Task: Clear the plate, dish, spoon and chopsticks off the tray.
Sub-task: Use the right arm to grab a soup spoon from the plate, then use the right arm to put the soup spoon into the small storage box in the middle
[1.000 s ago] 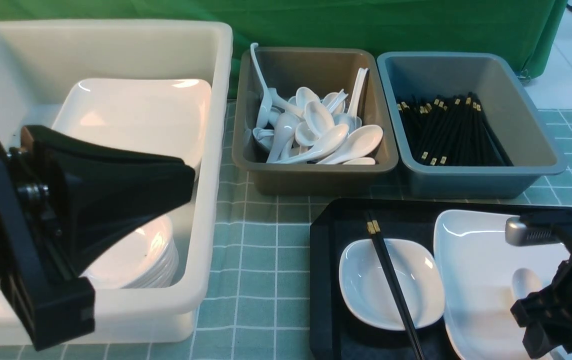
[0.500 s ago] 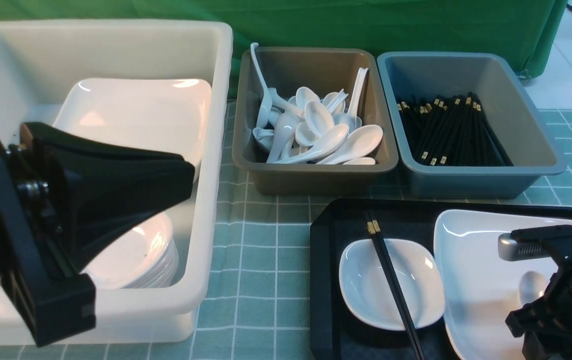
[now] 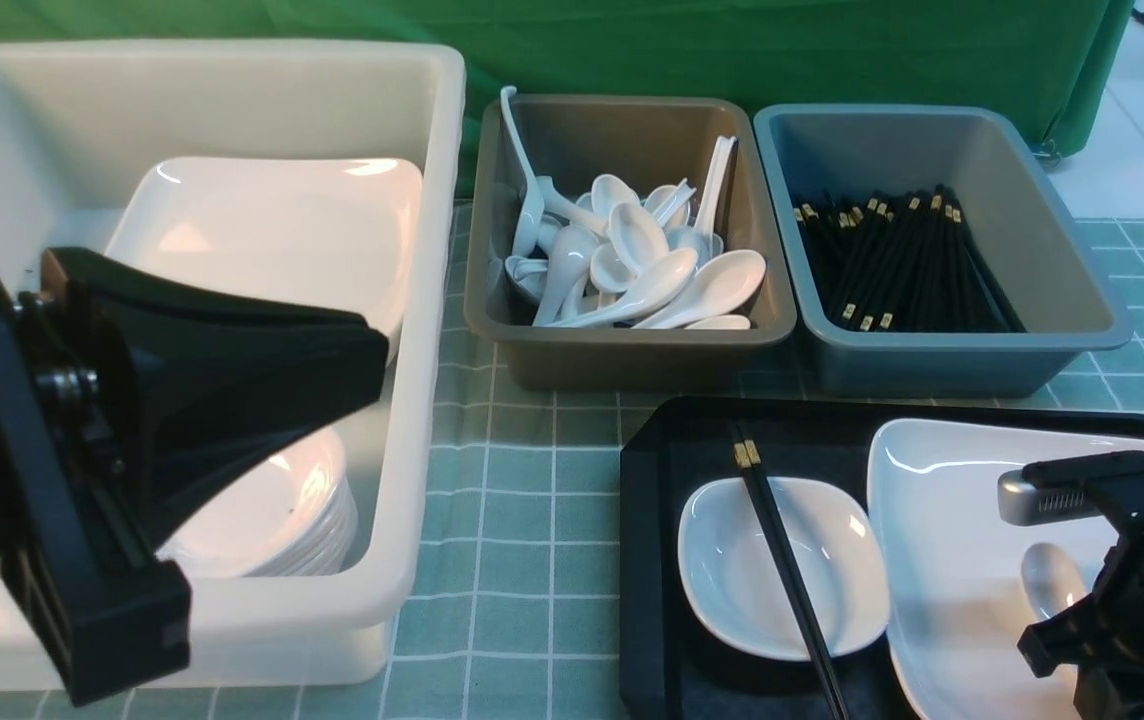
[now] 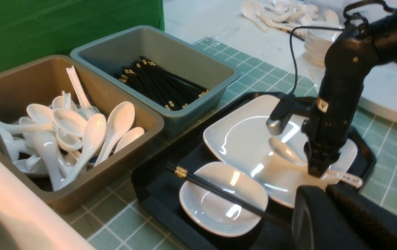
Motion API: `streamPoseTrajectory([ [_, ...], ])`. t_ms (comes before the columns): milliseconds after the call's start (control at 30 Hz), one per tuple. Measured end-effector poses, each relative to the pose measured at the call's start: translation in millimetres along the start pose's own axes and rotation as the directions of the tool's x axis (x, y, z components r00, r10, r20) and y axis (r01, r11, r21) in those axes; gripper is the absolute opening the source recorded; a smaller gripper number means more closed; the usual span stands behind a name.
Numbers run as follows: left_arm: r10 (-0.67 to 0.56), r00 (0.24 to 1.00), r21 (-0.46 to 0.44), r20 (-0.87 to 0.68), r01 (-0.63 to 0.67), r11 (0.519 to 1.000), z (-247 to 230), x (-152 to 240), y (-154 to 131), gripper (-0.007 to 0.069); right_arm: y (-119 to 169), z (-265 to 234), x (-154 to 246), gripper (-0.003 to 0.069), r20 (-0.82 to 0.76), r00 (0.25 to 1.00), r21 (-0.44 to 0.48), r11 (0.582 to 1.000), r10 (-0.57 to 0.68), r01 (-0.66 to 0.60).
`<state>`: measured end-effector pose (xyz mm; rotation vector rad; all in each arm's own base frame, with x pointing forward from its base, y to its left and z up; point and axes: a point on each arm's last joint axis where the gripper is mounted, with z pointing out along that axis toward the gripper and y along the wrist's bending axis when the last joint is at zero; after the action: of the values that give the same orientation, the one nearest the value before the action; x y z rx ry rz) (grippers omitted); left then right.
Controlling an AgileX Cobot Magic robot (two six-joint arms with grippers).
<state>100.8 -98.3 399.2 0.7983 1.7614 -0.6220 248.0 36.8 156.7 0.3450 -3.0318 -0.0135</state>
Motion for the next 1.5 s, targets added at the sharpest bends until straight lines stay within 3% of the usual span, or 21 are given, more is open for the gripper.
streamPoseTrajectory([
  [233, 0.011, 1.0, 0.002, -0.019, -0.011, 1.0, 0, 2, 0, 0.0018, 3, -16, 8, 0.0143, 0.056, 0.998, -0.002, 1.0, -0.003, 0.003],
  [400, 0.011, 1.0, -0.008, 0.003, -0.011, 1.0, 0, 0, 1, 0.0018, 36, -86, 0, 0.0143, 0.343, 0.936, -0.029, 0.995, -0.076, 0.091],
  [467, 0.012, 1.0, -0.014, 0.015, -0.011, 1.0, 0, -1, 1, 0.0018, 65, -130, -23, 0.0143, 0.555, 0.821, -0.032, 0.984, -0.131, 0.178],
  [500, 0.012, 1.0, -0.014, 0.015, -0.011, 1.0, 0, -1, 1, 0.0018, 69, -136, -28, 0.0143, 0.585, 0.799, -0.03, 0.981, -0.138, 0.191],
  [633, 0.018, 1.0, -0.018, 0.013, -0.018, 1.0, 0, -1, 2, 0.0018, 108, -173, -91, 0.0143, 0.797, 0.592, -0.036, 0.968, -0.121, 0.247],
  [767, 0.034, 0.999, -0.028, 0.006, -0.034, 0.999, 0, -1, 3, 0.0018, 122, -168, -146, 0.0143, 0.869, 0.493, -0.07, 0.973, -0.049, 0.221],
  [867, 0.038, 0.999, -0.03, 0.003, -0.038, 0.999, 0, 0, 3, 0.0018, 132, -148, -202, 0.0204, 0.908, 0.418, -0.085, 0.975, -0.009, 0.206],
  [933, 0.038, 0.999, -0.03, 0.003, -0.038, 0.999, 0, 0, 3, 0.0018, 134, -140, -213, 0.0248, 0.909, 0.416, -0.086, 0.975, -0.007, 0.204],
  [1100, 0.031, 1.0, -0.029, 0.0, -0.031, 0.999, 0, 0, 3, 0.0018, 137, -127, -234, 0.0456, 0.898, 0.439, -0.123, 0.975, 0.03, 0.184],
  [1233, -0.001, 0.997, -0.016, -0.071, 0.0, 1.0, 9, 5, 4, 0.0018, 132, -139, -218, 0.0498, 0.852, 0.522, -0.08, 0.976, -0.037, 0.201],
  [1367, -0.033, 0.974, 0.008, -0.225, 0.036, 0.999, 33, 18, 9, 0.0018, 123, -183, -169, 0.0363, 0.751, 0.622, 0.047, 0.957, -0.224, 0.287],
  [1500, -0.061, 0.939, 0.019, -0.338, 0.072, 0.997, 59, 29, 14, 0.0018, 108, -220, -110, 0.0146, 0.63, 0.711, 0.112, 0.943, -0.312, 0.315],
])
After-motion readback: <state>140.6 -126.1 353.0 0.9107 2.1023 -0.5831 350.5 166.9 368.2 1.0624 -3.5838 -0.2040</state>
